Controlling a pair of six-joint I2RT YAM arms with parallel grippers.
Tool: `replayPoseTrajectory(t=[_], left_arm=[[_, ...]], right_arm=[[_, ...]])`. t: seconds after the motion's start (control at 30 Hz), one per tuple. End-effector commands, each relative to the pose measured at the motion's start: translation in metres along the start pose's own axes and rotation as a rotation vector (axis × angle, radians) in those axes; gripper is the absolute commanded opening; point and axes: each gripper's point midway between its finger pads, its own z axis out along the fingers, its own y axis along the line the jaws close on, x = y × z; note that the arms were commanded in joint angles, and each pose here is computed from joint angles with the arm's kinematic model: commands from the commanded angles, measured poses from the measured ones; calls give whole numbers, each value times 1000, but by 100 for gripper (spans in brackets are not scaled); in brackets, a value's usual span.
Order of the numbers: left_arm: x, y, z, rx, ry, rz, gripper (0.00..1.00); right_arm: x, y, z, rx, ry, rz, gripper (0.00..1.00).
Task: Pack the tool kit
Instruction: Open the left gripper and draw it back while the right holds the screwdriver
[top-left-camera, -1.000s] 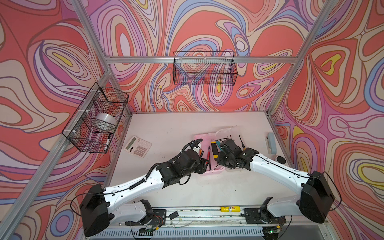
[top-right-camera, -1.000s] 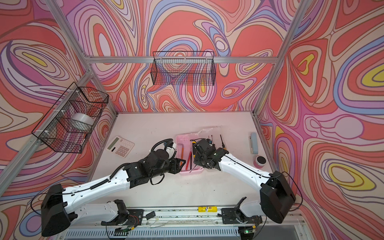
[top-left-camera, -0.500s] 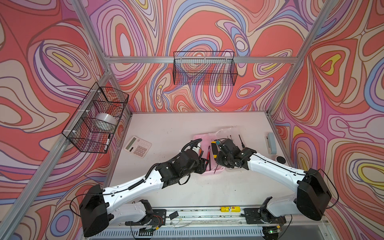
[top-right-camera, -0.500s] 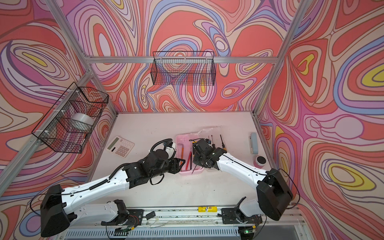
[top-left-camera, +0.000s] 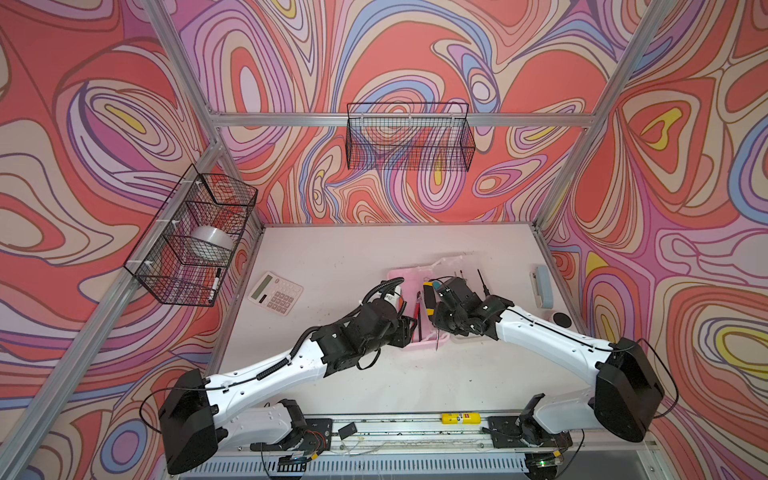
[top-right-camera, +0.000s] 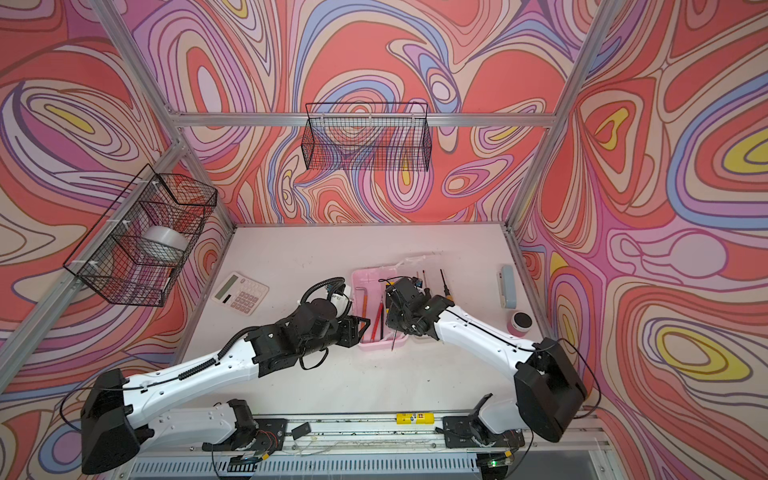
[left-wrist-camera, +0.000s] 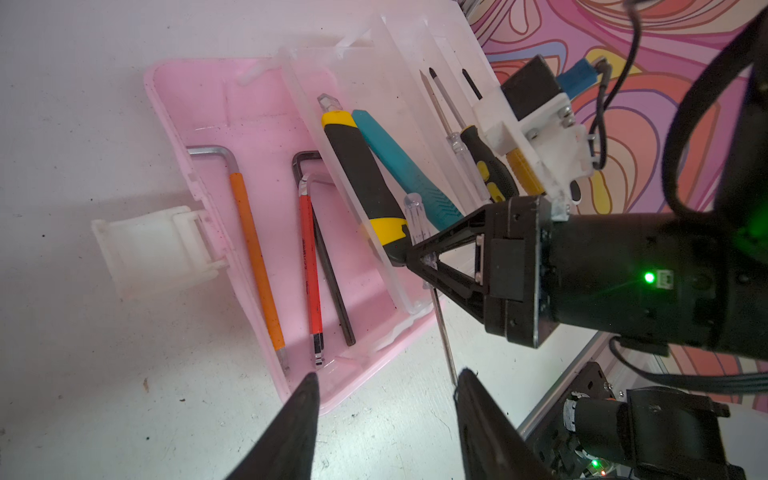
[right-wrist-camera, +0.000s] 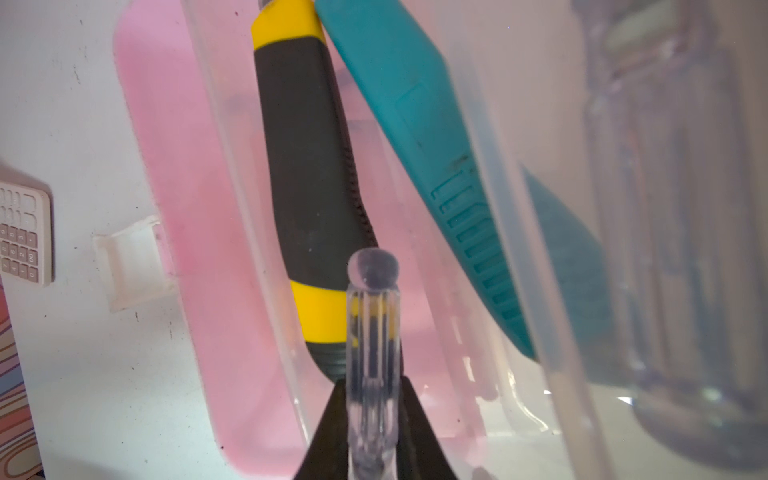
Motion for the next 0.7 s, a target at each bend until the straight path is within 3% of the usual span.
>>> replayPoseTrajectory(t=[0.0,0.13,0.43,0.67], left_arm=[[-2,4,1,-16,-16,2,53],[-4,6,-2,-27,-25,2,53],[-14,23,-23,-71,-54,-7,53],[-21,57,-52,-148,-97,-28,53]], right_arm=[[-11,11,-13,-39,-44,-1,9],[-13,14,-16,-48,-48,-11,0],[-11,41,-29,-137,-1,-214,0],[-42,22,-62,38,-118,-346,0]])
